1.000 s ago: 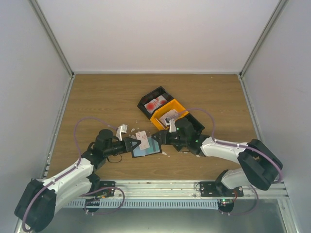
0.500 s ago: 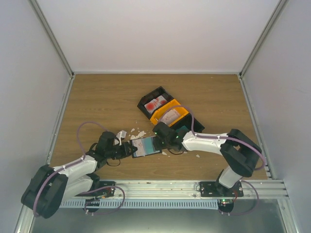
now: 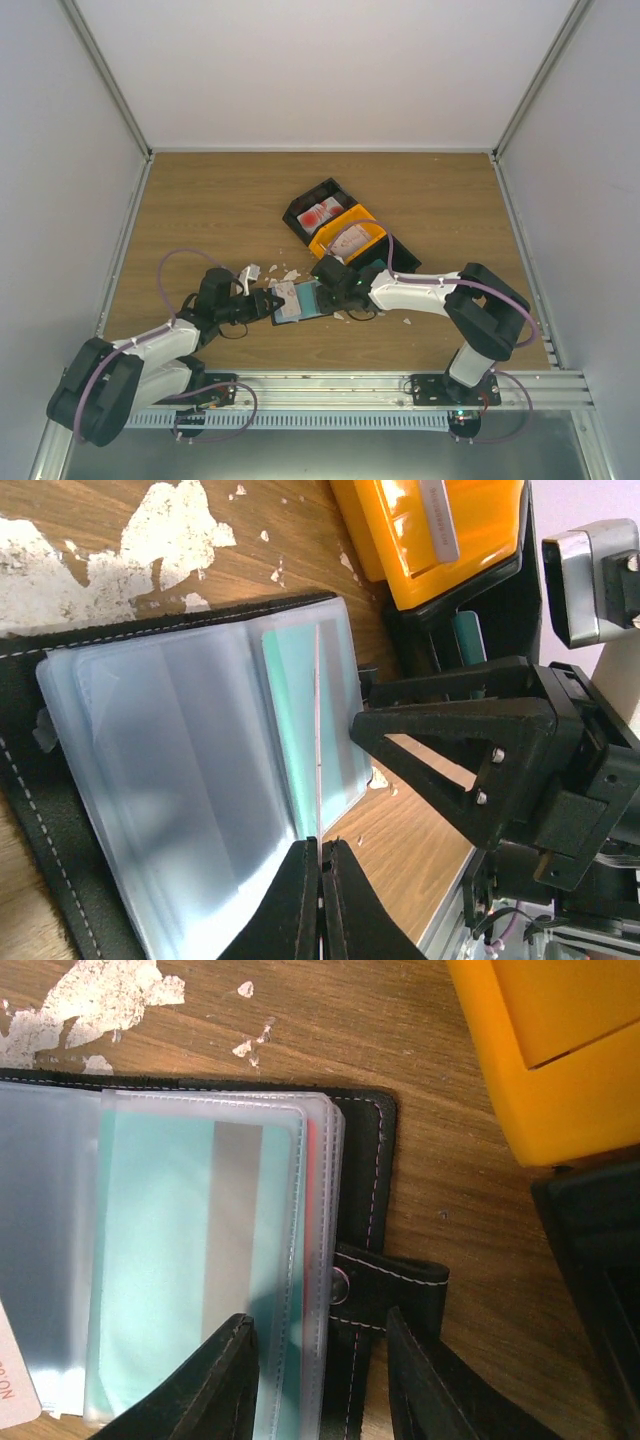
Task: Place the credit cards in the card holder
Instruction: Insert the credit card into the card holder.
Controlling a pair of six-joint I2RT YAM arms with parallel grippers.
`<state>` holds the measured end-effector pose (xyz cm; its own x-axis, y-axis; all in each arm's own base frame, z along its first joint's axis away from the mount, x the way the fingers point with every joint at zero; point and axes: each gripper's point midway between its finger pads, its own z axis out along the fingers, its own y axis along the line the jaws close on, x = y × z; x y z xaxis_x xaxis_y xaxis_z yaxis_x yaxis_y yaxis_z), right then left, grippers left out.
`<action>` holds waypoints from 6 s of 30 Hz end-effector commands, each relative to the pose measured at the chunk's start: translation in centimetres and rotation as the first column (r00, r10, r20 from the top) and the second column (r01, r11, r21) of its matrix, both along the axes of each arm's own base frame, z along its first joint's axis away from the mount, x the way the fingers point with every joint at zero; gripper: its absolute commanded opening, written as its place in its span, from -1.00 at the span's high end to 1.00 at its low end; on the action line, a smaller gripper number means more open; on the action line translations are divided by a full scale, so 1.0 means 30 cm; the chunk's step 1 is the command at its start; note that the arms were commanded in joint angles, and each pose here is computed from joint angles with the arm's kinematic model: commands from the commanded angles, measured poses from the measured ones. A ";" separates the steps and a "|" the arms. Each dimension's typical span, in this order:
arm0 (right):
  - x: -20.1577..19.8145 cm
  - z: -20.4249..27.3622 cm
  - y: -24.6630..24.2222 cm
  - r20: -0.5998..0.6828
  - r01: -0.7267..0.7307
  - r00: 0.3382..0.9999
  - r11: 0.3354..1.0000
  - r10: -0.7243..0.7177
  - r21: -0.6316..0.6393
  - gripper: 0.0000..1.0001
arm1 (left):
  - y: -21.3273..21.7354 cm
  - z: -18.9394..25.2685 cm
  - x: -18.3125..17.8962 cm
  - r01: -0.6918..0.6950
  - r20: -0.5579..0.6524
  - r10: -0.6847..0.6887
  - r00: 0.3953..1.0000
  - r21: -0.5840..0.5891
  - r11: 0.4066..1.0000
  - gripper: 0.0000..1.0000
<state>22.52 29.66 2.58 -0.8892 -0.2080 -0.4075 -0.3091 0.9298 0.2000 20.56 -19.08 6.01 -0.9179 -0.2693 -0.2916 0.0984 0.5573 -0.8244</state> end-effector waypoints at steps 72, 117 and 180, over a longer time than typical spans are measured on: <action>-0.080 -0.038 0.027 -0.095 -0.014 0.995 0.994 0.024 0.104 0.27 | -0.108 -0.182 0.026 0.114 -0.117 -0.106 0.988 0.064 0.991 0.95; -0.045 0.065 -0.020 -0.034 0.014 0.999 0.987 -0.008 0.162 0.23 | -0.171 -0.152 0.030 0.194 -0.050 -0.188 0.981 0.242 0.951 0.39; -0.001 -0.005 -0.118 -0.031 0.260 0.966 0.961 -0.258 0.093 0.25 | -0.090 -0.055 0.081 0.103 0.056 -0.136 0.989 0.392 0.914 0.49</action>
<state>21.42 27.27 2.42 -0.9343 0.0333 -0.3548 -0.1017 0.9294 0.3549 21.90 -21.98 3.15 -0.9299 0.0050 -0.3678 0.2262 0.7963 -0.5611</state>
